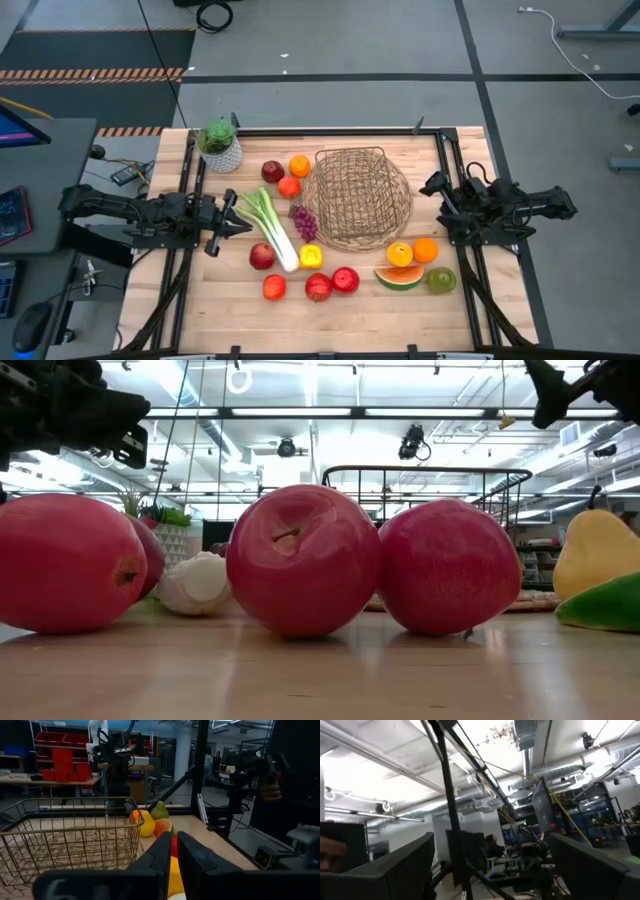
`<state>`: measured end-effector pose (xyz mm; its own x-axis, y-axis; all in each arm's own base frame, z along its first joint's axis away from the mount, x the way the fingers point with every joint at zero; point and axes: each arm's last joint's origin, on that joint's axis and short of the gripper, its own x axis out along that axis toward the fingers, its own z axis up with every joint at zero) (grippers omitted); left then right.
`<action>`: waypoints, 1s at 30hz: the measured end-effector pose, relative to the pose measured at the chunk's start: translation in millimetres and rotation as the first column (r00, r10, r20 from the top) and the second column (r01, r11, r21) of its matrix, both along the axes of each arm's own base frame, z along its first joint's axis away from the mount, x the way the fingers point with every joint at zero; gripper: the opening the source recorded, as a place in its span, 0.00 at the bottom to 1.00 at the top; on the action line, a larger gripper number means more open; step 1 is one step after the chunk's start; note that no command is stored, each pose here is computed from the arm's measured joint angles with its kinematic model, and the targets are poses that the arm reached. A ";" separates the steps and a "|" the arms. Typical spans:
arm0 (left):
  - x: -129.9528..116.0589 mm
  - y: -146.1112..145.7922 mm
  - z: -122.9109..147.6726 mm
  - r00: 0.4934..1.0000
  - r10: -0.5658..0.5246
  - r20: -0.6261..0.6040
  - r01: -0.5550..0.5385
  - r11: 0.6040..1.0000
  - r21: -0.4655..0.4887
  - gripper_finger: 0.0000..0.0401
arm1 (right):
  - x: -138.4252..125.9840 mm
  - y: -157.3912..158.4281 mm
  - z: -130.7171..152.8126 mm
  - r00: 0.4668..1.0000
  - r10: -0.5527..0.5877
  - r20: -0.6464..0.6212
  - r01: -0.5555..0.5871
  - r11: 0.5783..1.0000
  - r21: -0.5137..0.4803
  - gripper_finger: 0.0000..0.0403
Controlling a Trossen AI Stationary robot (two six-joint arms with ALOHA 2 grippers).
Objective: Build produce basket
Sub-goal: Put the yellow pear into the wire basket
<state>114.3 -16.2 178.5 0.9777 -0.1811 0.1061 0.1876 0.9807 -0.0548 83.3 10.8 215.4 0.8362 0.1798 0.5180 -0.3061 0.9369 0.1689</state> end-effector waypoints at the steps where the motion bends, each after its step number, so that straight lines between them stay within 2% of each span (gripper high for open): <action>1: 0.0 0.5 1.0 1.000 0.013 0.014 -0.013 1.000 0.017 0.09 | 0.6 -0.1 -0.9 1.000 -0.008 -0.011 0.008 1.000 -0.002 0.98; 4: -0.5 3.2 6.7 0.993 0.093 0.076 -0.095 0.995 0.025 0.08 | 2.1 -3.1 -2.7 0.994 -0.099 -0.042 0.101 0.994 0.050 0.98; 7: -3.2 5.6 18.2 0.968 0.165 0.190 -0.164 0.986 -0.024 0.06 | 5.0 -6.2 -7.3 0.975 -0.193 -0.106 0.203 0.975 0.090 0.98; 10: -7.6 7.9 29.8 0.926 0.227 0.302 -0.211 0.974 -0.083 0.06 | 6.3 -7.1 -9.8 0.965 -0.224 -0.138 0.238 0.967 0.096 0.98; 13: -14.4 9.8 42.1 0.864 0.270 0.424 -0.232 0.963 -0.139 0.06 | 6.9 -5.9 -10.3 0.972 -0.190 -0.140 0.203 0.976 0.080 0.98; 16: -21.6 11.6 51.6 0.790 0.318 0.524 -0.283 0.948 -0.149 0.07 | 7.0 -4.9 -10.6 0.978 -0.154 -0.142 0.167 0.983 0.079 0.98; 19: -25.4 12.9 55.7 0.742 0.354 0.569 -0.341 0.930 -0.135 0.06 | 10.1 -3.5 -13.0 0.964 -0.085 -0.251 0.116 0.987 0.108 0.97; 23: -25.0 13.1 55.3 0.750 0.358 0.556 -0.316 0.933 -0.174 0.05 | 14.1 -3.0 -9.9 0.882 -0.072 -0.465 0.133 0.986 0.100 0.93; 27: -24.5 13.0 54.7 0.767 0.350 0.539 -0.260 0.936 -0.238 0.05 | 19.1 -2.5 -2.1 0.805 -0.066 -0.589 0.145 0.985 0.089 0.89; 30: -22.9 12.8 52.9 0.783 0.346 0.517 -0.250 0.936 -0.246 0.06 | 25.1 -1.8 4.6 0.746 -0.069 -0.663 0.153 0.986 0.070 0.87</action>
